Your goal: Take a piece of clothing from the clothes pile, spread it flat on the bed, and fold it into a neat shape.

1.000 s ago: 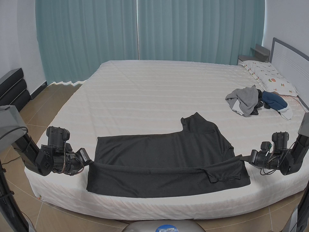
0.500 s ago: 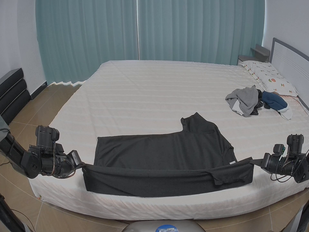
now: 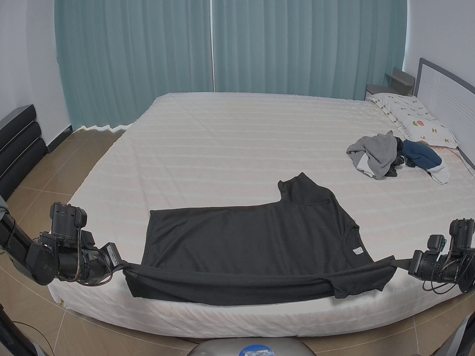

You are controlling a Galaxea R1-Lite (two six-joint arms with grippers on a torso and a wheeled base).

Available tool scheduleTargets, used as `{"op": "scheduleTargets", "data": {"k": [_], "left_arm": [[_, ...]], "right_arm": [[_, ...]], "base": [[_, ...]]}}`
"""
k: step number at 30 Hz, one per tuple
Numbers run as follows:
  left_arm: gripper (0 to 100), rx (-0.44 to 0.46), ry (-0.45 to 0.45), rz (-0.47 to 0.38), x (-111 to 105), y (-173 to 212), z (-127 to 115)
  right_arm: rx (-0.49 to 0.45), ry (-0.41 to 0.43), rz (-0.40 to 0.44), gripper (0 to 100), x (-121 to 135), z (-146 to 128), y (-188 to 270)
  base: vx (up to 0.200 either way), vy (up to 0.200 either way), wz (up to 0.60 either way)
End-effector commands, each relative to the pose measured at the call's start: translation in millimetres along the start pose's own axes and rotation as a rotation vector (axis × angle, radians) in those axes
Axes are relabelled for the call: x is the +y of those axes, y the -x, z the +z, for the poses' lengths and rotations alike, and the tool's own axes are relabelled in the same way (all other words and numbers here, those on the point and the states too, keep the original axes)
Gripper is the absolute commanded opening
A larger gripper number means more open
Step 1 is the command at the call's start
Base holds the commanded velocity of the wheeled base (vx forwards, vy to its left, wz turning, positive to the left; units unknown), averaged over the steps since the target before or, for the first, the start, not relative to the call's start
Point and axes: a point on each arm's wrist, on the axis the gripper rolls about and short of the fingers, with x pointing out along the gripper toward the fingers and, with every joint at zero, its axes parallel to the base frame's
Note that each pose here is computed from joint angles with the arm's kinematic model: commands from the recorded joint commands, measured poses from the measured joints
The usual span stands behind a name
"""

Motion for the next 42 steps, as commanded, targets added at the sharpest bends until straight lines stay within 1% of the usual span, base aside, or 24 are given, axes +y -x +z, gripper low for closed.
{"op": "scheduleTargets", "data": {"k": [1,6,12,19,22,29,34,42], "left_arm": [[0,0.005,-0.004,0.001,1.8,5.6,-6.1],[0,0.026,-0.018,0.01,4.0,5.9,-12.3],[0,0.031,-0.017,0.011,2.7,-1.0,-8.2],[0,0.036,-0.002,0.027,0.4,-27.7,8.8],[0,0.033,0.005,0.032,0.8,-35.1,14.6],[0,0.079,0.02,0.063,0.1,-60.9,25.3],[0,0.087,0.044,0.072,-0.5,-75.8,32.8],[0,0.095,0.051,0.105,2.0,-95.3,36.5]], "right_arm": [[0.008,-0.014,-0.008,0,-1.7,-6.5,5.8],[0.027,-0.025,-0.011,0,-2.0,-12.5,8.0],[0.02,-0.013,-0.007,0,-3.5,-6.0,2.5],[0.028,0.012,0.014,0,-5.7,11.3,-24.6],[0.05,0.014,0.02,0,-8.1,13.5,-37.9],[0.068,0.034,0.04,0,-12.8,23.7,-69.7],[0.091,0.049,0.055,0,-13.1,25.5,-90.3],[0.101,0.061,0.027,0,-18.6,26.5,-115.3]], "base": [[0.0,0.0,0.0],[0.0,0.0,0.0],[0.0,0.0,0.0],[0.0,0.0,0.0],[0.0,0.0,0.0],[0.0,0.0,0.0],[0.0,0.0,0.0],[0.0,0.0,0.0]]}}
